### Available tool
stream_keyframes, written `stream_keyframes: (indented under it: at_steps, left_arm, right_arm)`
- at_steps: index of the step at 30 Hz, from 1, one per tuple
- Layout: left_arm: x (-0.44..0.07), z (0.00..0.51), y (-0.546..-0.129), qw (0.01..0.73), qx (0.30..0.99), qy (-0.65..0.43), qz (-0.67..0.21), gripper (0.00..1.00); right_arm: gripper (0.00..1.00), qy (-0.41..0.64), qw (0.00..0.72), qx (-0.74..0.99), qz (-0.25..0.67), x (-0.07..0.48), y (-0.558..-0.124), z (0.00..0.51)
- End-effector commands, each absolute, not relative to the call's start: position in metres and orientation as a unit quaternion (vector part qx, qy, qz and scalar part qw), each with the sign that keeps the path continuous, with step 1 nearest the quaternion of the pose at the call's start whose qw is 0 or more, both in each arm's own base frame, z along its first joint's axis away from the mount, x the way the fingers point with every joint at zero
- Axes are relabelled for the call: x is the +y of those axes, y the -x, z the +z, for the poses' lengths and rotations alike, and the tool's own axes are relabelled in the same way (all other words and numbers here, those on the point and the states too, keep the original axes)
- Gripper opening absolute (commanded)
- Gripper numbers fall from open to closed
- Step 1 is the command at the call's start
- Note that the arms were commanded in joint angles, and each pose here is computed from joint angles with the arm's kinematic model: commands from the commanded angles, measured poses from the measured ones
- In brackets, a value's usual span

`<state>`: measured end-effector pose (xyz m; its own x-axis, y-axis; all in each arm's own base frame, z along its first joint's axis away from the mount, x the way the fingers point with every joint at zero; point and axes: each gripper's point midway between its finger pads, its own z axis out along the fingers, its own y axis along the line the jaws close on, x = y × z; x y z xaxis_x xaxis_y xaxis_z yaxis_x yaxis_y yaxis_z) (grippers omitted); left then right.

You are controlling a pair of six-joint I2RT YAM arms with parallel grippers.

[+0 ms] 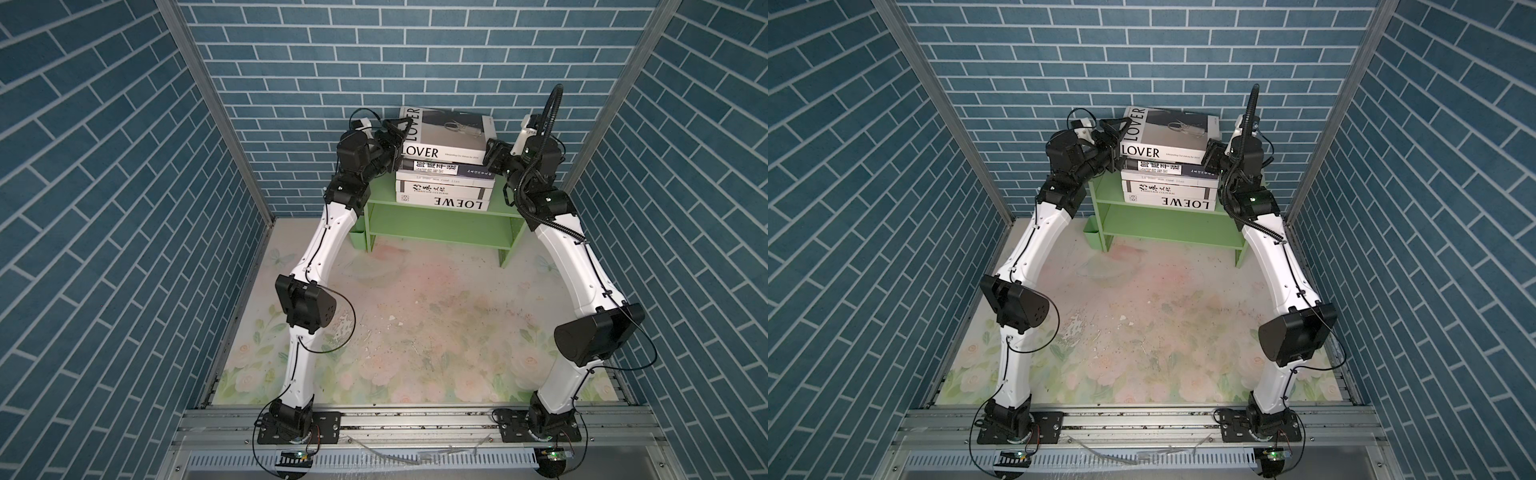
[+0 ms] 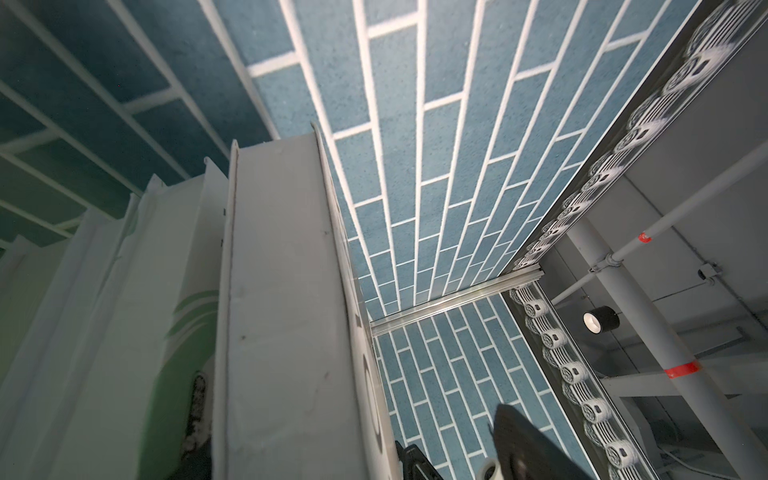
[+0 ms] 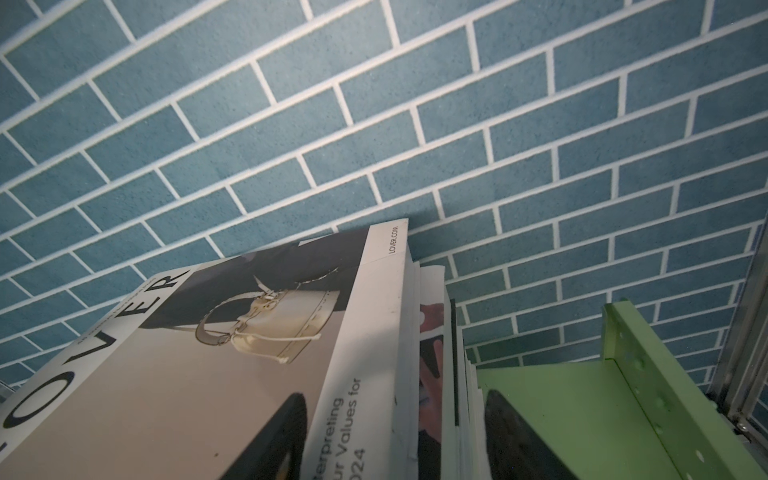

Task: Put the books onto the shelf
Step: 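Lower the booklet flat onto the top of the book stack with both grippers, then push the booklet's edges with both grippers to square it on the stack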

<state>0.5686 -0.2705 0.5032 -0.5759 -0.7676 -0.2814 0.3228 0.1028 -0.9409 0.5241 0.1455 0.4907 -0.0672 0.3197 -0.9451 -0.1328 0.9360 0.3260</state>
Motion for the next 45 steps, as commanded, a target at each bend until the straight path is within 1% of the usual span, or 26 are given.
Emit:
stream_keyframes:
  at_steps: [1, 8, 13, 17, 20, 23, 25, 27, 34, 42, 45]
  left_arm:
    - [-0.252, 0.544, -0.549, 0.458, 0.586, 0.155, -0.650, 0.94]
    - [-0.232, 0.545, -0.550, 0.472, 0.598, 0.151, -0.631, 0.95]
    - [-0.220, 0.529, -0.558, 0.484, 0.628, 0.149, -0.591, 0.95]
    - [-0.223, 0.532, -0.555, 0.493, 0.631, 0.121, -0.587, 0.95]
    - [-0.230, 0.534, -0.548, 0.489, 0.638, 0.094, -0.588, 0.95]
    - [-0.237, 0.530, -0.541, 0.495, 0.651, 0.063, -0.572, 0.95]
    - [-0.239, 0.527, -0.538, 0.493, 0.659, 0.057, -0.565, 0.96]
    - [-0.239, 0.522, -0.538, 0.489, 0.664, 0.058, -0.563, 0.96]
    - [-0.254, 0.517, -0.532, 0.473, 0.666, 0.042, -0.575, 0.96]
    - [-0.260, 0.520, -0.526, 0.470, 0.665, 0.031, -0.580, 0.97]
    - [-0.262, 0.520, -0.526, 0.467, 0.662, 0.029, -0.586, 0.97]
  right_arm:
    - [0.67, -0.061, 0.681, 0.716, 0.140, 0.140, -0.525, 0.487]
    - [0.67, -0.064, 0.687, 0.709, 0.146, 0.138, -0.520, 0.492]
    - [0.68, -0.056, 0.695, 0.699, 0.160, 0.141, -0.513, 0.502]
    - [0.69, -0.040, 0.704, 0.686, 0.179, 0.146, -0.505, 0.512]
    - [0.71, -0.024, 0.718, 0.667, 0.198, 0.151, -0.496, 0.524]
    - [0.77, -0.005, 0.733, 0.645, 0.215, 0.155, -0.485, 0.538]
    - [0.80, 0.010, 0.739, 0.636, 0.223, 0.158, -0.479, 0.546]
    - [0.81, 0.018, 0.738, 0.634, 0.229, 0.161, -0.475, 0.550]
    - [0.87, 0.043, 0.708, 0.659, 0.250, 0.173, -0.472, 0.546]
    - [0.87, 0.024, 0.667, 0.707, 0.232, 0.168, -0.483, 0.526]
    - [0.88, 0.031, 0.658, 0.713, 0.238, 0.172, -0.487, 0.521]
